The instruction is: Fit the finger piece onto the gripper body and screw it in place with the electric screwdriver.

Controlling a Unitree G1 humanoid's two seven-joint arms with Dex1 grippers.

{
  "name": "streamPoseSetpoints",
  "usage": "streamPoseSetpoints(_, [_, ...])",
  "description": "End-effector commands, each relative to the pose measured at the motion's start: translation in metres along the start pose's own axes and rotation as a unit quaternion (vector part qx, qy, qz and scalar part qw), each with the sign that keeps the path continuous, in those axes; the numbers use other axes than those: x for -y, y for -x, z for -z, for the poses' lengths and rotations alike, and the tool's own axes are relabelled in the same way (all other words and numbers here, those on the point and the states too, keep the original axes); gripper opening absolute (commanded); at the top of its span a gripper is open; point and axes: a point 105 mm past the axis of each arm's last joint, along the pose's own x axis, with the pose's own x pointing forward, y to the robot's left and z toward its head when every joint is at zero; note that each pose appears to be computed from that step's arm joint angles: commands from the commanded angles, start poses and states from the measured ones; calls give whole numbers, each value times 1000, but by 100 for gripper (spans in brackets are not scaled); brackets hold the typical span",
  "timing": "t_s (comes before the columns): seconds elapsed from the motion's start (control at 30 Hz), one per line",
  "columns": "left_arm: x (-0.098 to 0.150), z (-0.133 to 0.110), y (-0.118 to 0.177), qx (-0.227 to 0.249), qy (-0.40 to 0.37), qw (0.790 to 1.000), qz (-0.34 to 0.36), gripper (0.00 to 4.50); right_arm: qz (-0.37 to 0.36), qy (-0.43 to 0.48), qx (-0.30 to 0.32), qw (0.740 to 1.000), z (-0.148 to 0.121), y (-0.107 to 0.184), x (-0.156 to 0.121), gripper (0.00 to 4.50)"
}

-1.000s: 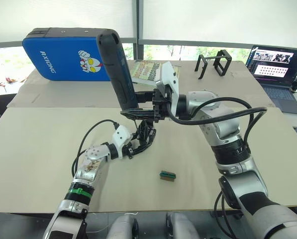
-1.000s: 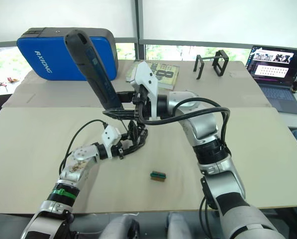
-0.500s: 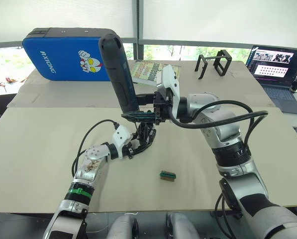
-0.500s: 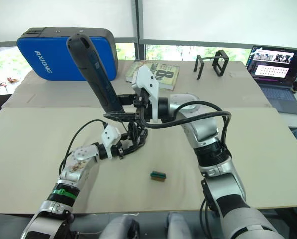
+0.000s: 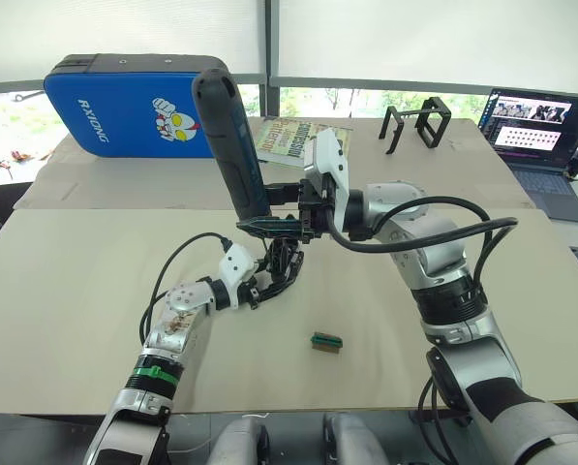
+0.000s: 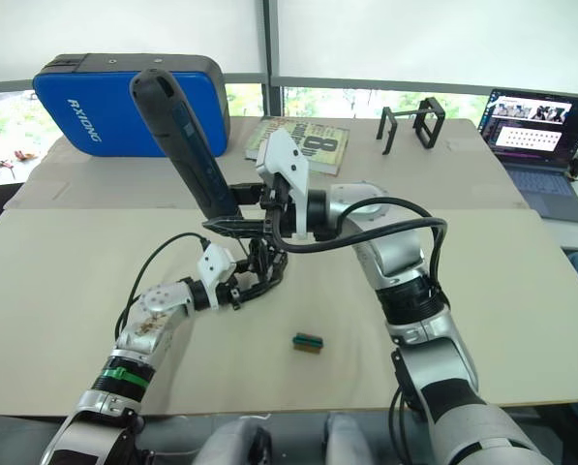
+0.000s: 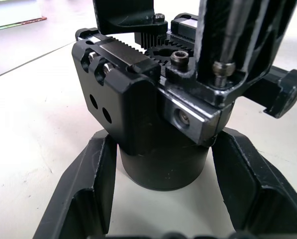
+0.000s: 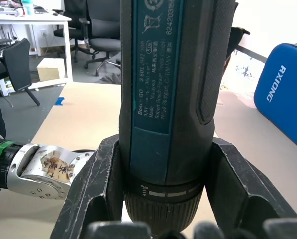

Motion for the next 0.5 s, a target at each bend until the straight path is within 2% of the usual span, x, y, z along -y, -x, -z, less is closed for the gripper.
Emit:
streamPoseSetpoints(0.03, [-2,-19,-2,30,-18,999,1,229,0,7,-1,1000,-2,1,2,191])
streamPoseSetpoints(0.5, [-4,-20,-3,31,-19,999,-1,229,-11,-15,-75,997,34,5,5,191])
